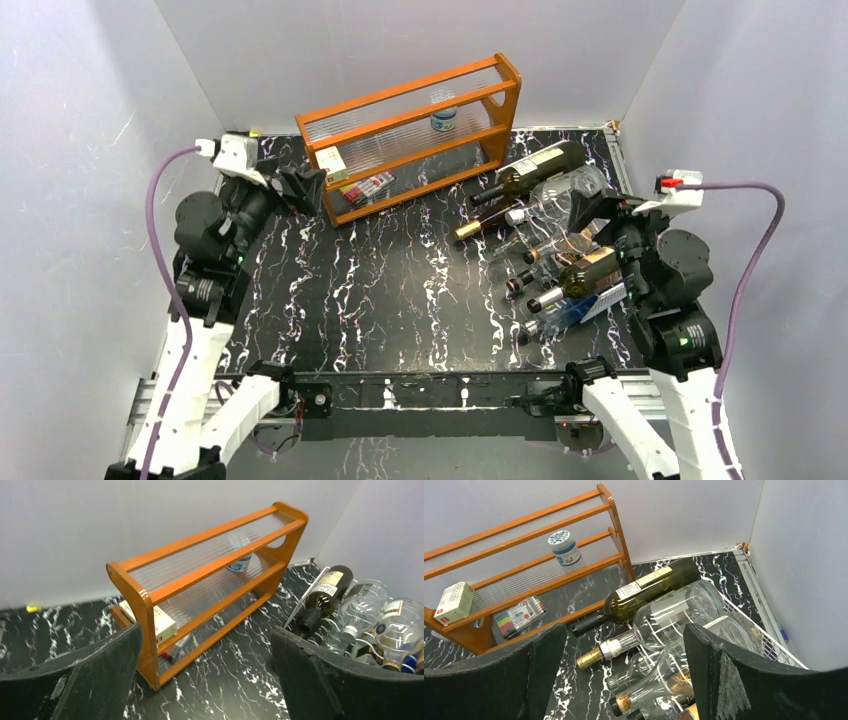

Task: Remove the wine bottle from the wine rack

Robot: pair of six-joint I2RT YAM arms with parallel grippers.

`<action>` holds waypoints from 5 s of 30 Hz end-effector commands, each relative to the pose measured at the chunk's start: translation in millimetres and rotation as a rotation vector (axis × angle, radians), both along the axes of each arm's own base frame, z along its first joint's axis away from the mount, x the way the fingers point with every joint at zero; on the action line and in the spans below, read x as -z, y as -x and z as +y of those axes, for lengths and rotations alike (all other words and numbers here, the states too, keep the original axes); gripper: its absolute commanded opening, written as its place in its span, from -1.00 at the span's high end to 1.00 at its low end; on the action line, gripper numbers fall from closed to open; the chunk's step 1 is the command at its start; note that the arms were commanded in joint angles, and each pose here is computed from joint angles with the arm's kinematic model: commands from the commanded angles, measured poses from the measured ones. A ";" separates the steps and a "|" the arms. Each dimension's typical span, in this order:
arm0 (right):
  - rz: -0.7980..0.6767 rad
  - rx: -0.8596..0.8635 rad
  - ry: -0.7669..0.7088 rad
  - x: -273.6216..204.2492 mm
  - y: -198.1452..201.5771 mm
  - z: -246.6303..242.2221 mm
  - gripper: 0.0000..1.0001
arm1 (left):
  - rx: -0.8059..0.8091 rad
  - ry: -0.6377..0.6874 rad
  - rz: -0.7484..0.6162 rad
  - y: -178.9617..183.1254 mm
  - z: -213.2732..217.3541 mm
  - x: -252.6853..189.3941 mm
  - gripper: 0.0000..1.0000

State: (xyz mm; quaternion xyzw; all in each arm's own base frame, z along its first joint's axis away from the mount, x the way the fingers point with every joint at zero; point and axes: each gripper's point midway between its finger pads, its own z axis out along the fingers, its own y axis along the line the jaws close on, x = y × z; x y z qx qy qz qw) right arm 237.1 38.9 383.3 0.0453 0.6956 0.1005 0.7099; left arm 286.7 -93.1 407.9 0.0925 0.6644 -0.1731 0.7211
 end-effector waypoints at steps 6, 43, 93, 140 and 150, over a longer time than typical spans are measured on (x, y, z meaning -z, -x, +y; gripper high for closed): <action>0.059 0.121 -0.059 -34.6 -10.3 -12.7 -0.96 | 0.053 0.188 0.282 -31.5 -7.5 18.0 -0.97; 0.149 -0.228 -0.057 -34.5 -11.4 55.4 -0.96 | 0.588 0.072 0.770 64.2 -299.2 153.3 -0.96; 0.072 -0.156 -0.048 -45.7 -2.8 37.3 -0.96 | 1.033 0.145 1.074 134.0 -476.4 232.2 -0.01; 0.060 -0.148 -0.061 -46.3 2.2 34.5 -0.96 | 1.089 0.204 0.925 149.3 -456.0 144.7 1.00; 0.050 -0.150 -0.065 -49.2 1.7 34.9 -0.96 | 1.130 0.271 0.924 155.6 -452.4 118.5 1.00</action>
